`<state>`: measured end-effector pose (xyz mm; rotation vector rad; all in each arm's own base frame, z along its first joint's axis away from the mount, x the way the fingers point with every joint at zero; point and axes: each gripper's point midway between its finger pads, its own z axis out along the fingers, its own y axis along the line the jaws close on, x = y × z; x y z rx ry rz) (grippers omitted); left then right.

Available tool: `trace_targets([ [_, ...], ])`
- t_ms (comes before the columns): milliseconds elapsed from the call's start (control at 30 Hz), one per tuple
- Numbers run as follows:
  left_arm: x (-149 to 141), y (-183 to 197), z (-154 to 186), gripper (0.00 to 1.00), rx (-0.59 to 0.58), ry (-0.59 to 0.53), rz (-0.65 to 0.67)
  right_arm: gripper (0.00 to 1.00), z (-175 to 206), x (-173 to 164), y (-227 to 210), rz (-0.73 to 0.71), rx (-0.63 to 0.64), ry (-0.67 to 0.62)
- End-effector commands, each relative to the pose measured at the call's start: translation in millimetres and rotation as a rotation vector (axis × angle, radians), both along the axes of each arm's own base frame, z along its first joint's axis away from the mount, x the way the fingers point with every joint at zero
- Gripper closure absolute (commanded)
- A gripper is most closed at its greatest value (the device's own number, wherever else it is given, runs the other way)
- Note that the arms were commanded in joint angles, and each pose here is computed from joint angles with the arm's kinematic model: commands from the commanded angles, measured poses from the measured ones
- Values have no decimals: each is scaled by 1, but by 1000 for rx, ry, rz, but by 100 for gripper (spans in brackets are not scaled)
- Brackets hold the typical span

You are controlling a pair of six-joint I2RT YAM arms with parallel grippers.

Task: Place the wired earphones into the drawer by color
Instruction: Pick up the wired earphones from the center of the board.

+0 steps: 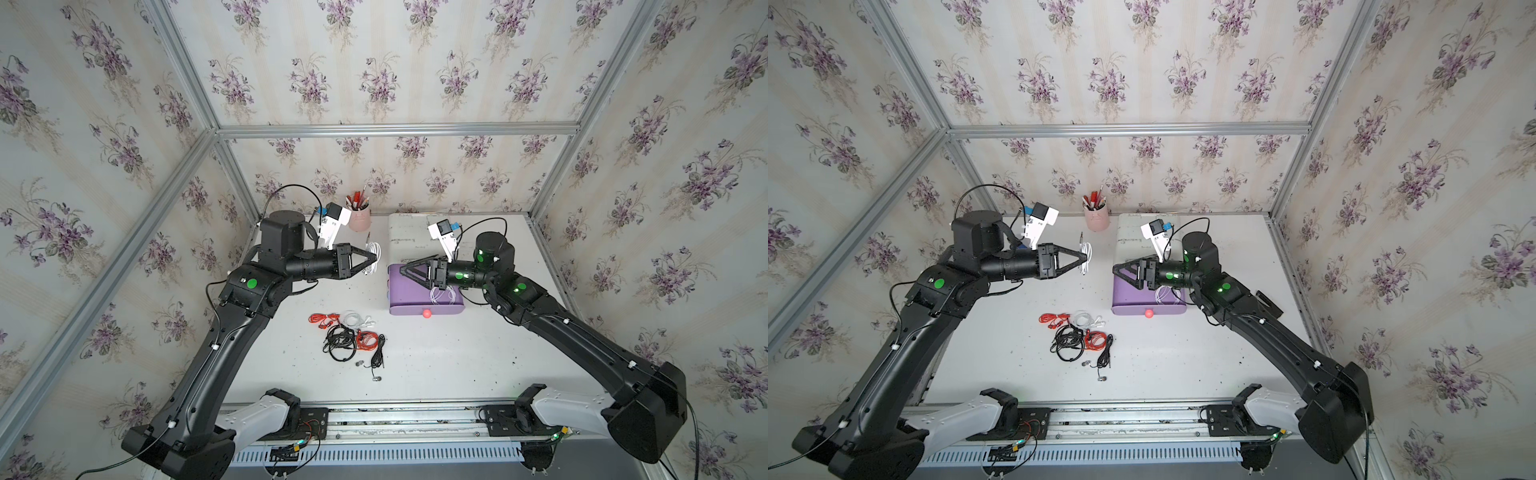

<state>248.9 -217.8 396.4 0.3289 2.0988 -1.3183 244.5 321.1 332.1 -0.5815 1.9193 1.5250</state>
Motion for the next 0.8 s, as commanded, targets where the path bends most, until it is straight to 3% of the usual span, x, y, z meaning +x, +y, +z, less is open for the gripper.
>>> trace_targets([
  [0, -1, -4, 12, 95, -43, -28, -19, 29, 19, 0, 10, 39, 74, -48],
  [433, -4, -8, 11, 95, -68, -22, -34, 30, 18, 16, 41, 106, 134, -40],
  [767, 1, -8, 5, 95, -51, -16, -25, 30, 24, 3, 60, 187, 156, -54],
])
